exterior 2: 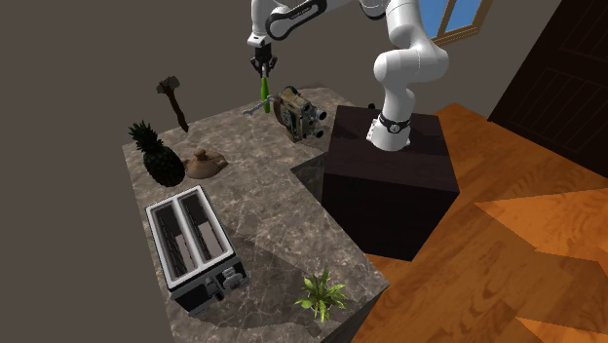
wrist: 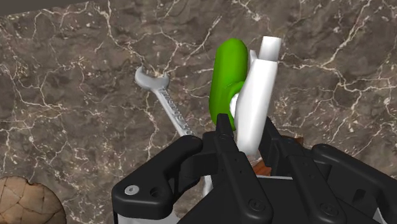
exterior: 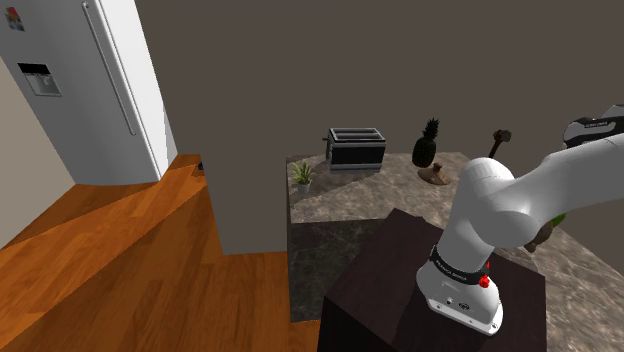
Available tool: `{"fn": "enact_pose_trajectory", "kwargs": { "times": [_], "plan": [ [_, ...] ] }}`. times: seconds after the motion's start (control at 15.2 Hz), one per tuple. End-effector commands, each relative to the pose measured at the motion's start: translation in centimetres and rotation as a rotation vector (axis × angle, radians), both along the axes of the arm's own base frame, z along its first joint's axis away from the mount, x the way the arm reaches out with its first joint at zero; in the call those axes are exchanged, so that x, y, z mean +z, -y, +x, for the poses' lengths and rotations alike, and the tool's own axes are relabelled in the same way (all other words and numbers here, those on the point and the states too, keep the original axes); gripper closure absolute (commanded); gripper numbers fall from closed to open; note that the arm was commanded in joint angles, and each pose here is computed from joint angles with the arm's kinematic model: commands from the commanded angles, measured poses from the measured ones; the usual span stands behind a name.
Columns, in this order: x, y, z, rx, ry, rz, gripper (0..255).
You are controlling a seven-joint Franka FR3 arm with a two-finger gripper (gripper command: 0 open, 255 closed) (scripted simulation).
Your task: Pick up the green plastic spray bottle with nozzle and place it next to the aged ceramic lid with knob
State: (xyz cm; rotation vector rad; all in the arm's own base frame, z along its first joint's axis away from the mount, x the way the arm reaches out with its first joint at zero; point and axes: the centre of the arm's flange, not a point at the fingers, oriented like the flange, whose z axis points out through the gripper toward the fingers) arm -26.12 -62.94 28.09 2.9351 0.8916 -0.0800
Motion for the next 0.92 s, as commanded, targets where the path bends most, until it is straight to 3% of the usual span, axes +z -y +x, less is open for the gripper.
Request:
{"fn": "enact_pose_trajectory", "kwargs": {
  "times": [0.0, 0.2, 0.26, 0.59, 0.86],
  "plan": [
    [0.0, 0.0, 0.0, 0.000, 0.000, 0.000, 255],
    [0.0, 0.0, 0.0, 0.000, 0.000, 0.000, 255],
    [0.0, 0.0, 0.0, 0.000, 0.000, 0.000, 0],
    [0.0, 0.0, 0.0, 0.000, 0.000, 0.000, 0],
    [5.0, -0.4, 0.1, 0.000, 0.000, 0.000, 0]
  ]
}}
